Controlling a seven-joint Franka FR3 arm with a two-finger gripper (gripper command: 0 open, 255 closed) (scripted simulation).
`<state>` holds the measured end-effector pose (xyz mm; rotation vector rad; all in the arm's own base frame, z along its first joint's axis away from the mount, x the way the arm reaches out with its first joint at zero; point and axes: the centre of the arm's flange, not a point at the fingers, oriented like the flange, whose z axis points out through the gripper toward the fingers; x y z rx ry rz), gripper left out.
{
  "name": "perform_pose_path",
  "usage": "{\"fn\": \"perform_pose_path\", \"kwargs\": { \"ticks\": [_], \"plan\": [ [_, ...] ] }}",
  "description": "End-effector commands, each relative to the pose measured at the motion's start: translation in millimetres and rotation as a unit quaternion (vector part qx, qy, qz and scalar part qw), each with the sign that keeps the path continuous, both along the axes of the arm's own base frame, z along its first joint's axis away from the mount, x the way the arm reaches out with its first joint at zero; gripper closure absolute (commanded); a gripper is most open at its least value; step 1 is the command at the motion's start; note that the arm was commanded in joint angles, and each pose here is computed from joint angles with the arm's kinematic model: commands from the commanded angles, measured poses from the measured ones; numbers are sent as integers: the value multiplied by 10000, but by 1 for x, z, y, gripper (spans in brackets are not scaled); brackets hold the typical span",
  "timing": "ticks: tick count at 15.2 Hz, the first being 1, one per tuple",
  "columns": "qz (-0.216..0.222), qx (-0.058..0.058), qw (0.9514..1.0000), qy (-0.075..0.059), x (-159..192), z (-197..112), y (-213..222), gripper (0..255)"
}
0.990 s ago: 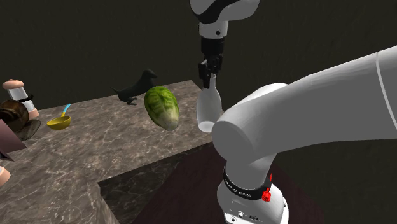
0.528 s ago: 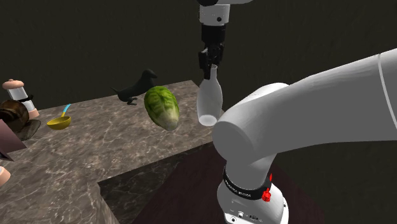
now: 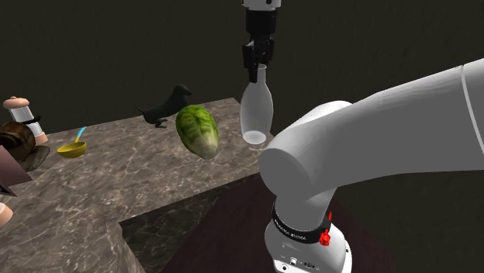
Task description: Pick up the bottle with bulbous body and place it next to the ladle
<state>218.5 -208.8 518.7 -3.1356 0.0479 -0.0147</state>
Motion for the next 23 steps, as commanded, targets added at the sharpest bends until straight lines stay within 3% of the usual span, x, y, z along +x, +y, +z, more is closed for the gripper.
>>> {"fn": "perform_pose_path", "kwargs": {
  "ticks": [1, 23],
  "plan": [
    [0, 0, 10000, 0, 1, 11, 0, 255],
    [0, 0, 10000, 0, 1, 127, 0, 255]
  ]
}}
